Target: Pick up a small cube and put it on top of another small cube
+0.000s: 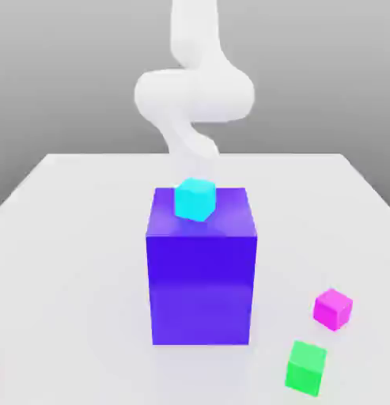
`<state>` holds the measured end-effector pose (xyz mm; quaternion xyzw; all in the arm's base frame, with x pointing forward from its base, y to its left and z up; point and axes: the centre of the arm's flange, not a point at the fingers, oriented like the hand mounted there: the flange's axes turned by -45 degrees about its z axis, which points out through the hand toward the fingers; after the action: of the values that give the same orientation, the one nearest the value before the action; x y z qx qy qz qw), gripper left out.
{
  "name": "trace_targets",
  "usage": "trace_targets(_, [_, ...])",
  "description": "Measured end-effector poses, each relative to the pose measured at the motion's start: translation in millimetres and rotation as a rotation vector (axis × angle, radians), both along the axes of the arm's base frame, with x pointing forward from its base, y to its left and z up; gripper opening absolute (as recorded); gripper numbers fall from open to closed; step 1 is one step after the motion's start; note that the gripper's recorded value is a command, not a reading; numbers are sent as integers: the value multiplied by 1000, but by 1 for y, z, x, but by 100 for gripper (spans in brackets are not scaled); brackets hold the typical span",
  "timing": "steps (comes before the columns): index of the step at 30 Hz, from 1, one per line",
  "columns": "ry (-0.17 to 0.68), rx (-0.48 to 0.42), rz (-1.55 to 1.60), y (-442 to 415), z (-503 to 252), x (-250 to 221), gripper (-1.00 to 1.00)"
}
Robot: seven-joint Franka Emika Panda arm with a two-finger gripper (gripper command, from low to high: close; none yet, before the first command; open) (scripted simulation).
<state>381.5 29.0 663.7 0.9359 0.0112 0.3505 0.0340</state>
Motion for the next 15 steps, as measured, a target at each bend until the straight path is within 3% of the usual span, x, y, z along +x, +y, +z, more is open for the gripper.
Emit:
trace_targets(7, [232, -183, 78, 70, -155, 62, 0])
trace_targets(15, [469, -273, 266, 135, -328, 52, 0])
